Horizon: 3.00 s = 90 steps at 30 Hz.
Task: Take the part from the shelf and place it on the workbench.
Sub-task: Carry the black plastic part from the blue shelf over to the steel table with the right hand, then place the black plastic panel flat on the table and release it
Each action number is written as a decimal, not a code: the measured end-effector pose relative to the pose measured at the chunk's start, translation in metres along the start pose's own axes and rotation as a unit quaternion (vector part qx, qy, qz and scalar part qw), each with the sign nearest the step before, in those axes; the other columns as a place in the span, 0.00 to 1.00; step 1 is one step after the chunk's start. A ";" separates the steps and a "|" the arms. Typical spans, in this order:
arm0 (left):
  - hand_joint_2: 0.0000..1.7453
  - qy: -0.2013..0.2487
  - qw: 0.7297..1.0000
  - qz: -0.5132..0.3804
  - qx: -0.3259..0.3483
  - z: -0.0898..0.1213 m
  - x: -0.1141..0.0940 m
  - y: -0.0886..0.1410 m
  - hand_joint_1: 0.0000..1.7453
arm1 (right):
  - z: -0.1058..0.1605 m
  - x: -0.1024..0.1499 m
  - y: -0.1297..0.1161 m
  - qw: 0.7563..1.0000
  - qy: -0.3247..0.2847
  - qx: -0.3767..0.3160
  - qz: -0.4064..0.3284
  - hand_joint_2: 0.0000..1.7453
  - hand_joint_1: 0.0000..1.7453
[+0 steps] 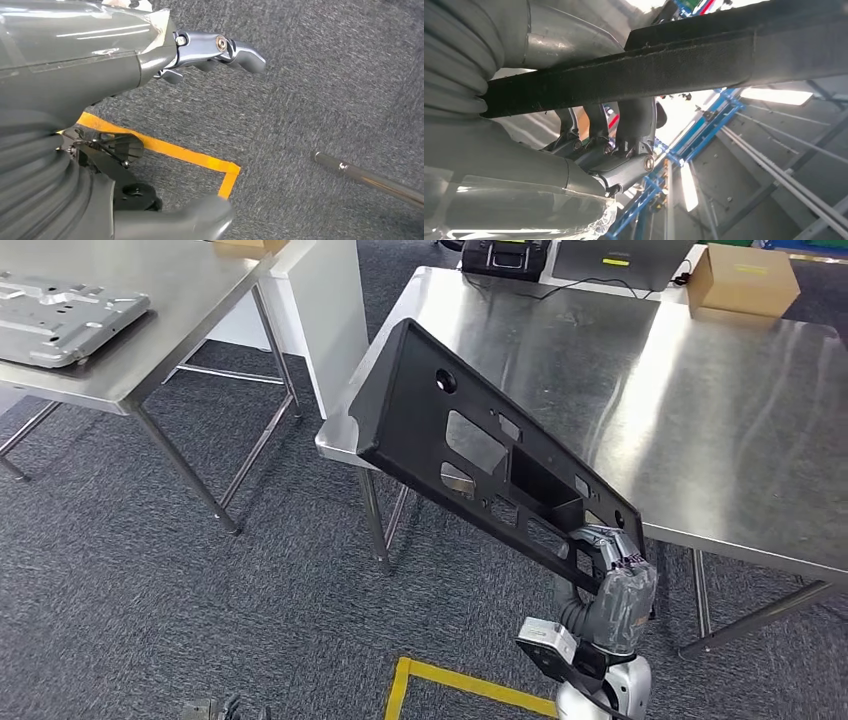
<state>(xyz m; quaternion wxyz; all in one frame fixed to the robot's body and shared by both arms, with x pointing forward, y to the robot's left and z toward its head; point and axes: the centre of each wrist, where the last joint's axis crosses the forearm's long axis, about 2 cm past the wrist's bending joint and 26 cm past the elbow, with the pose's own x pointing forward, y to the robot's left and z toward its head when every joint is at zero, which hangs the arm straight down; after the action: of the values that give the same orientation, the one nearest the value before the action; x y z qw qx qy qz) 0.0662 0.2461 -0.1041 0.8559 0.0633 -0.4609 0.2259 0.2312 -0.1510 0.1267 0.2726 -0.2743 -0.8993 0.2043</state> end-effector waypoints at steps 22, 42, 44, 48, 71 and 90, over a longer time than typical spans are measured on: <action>1.00 -0.011 1.000 0.012 -0.016 -0.003 0.003 -0.001 0.00 | -0.004 0.008 -0.003 1.000 -0.006 -0.005 0.011 1.00 1.00; 1.00 -0.012 1.000 0.014 -0.006 -0.001 0.002 0.001 0.00 | -0.004 0.011 -0.004 1.000 -0.005 -0.009 0.008 1.00 1.00; 1.00 -0.012 1.000 0.011 -0.007 -0.001 0.001 0.002 0.00 | -0.004 0.011 -0.004 1.000 -0.005 -0.009 0.007 1.00 1.00; 1.00 -0.017 1.000 0.006 -0.009 -0.002 0.003 0.005 0.00 | -0.005 0.011 -0.003 1.000 -0.008 -0.013 0.004 1.00 1.00; 1.00 -0.030 1.000 0.009 -0.007 -0.006 0.008 0.006 0.00 | -0.013 0.011 -0.004 0.999 -0.016 -0.028 0.000 1.00 1.00; 1.00 -0.029 0.999 0.018 0.001 -0.006 0.009 0.004 0.00 | -0.019 0.010 -0.004 0.999 -0.020 -0.030 0.000 1.00 1.00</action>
<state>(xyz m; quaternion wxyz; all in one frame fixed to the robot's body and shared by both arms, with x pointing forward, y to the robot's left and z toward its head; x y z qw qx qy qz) 0.0731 0.2544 -0.1009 0.8378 0.0622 -0.4865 0.2397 0.2344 -0.1435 0.1473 0.2458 -0.2782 -0.9103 0.1831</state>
